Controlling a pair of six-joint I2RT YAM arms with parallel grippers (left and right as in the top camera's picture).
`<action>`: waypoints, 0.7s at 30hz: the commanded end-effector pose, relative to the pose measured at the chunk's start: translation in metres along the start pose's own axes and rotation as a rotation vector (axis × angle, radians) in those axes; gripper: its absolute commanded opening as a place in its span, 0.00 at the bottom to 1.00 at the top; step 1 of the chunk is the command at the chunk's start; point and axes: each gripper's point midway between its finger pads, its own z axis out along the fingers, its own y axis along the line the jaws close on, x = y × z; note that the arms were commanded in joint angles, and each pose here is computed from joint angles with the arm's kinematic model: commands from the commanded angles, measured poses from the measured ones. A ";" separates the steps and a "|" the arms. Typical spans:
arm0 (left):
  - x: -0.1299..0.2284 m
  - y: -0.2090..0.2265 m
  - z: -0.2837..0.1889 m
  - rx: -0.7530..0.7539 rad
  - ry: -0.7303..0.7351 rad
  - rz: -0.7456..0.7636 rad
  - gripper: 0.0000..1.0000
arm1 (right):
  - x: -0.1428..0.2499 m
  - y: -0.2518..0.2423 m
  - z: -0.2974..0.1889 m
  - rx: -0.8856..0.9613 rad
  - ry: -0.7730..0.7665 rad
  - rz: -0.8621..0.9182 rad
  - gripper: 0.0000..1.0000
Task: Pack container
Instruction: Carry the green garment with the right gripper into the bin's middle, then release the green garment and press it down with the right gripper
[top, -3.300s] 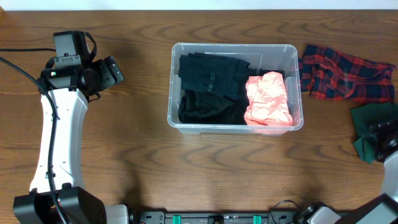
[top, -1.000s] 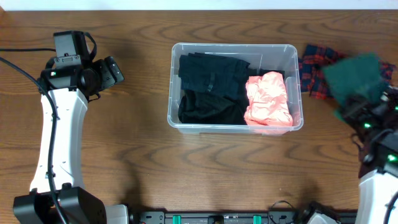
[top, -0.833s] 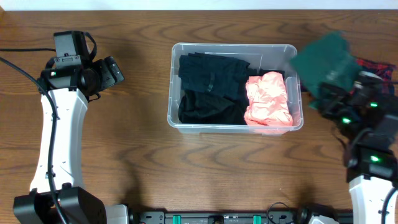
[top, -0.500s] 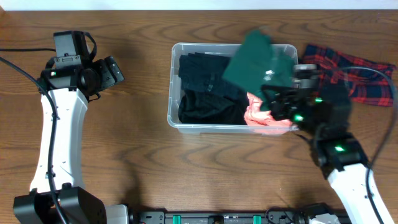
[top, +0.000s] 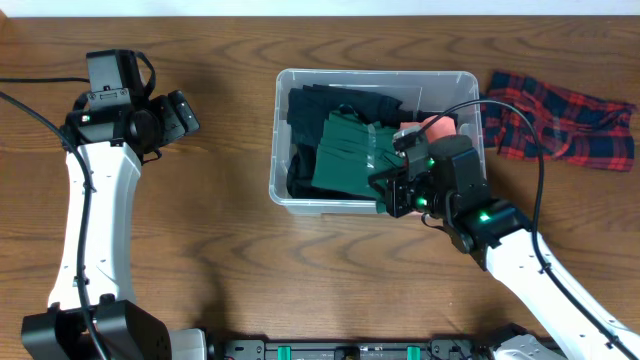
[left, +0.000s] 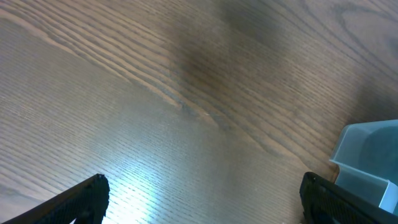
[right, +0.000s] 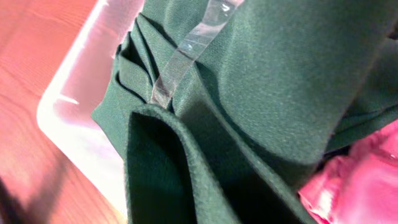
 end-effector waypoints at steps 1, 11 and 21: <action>-0.003 0.003 -0.003 -0.013 -0.014 -0.005 0.98 | -0.006 -0.004 -0.001 0.041 -0.023 -0.070 0.03; -0.003 0.003 -0.003 -0.013 -0.014 -0.005 0.98 | -0.003 -0.006 -0.001 0.053 -0.011 -0.072 0.02; -0.003 0.003 -0.003 -0.013 -0.014 -0.005 0.98 | 0.002 -0.008 -0.001 0.057 0.009 -0.065 0.09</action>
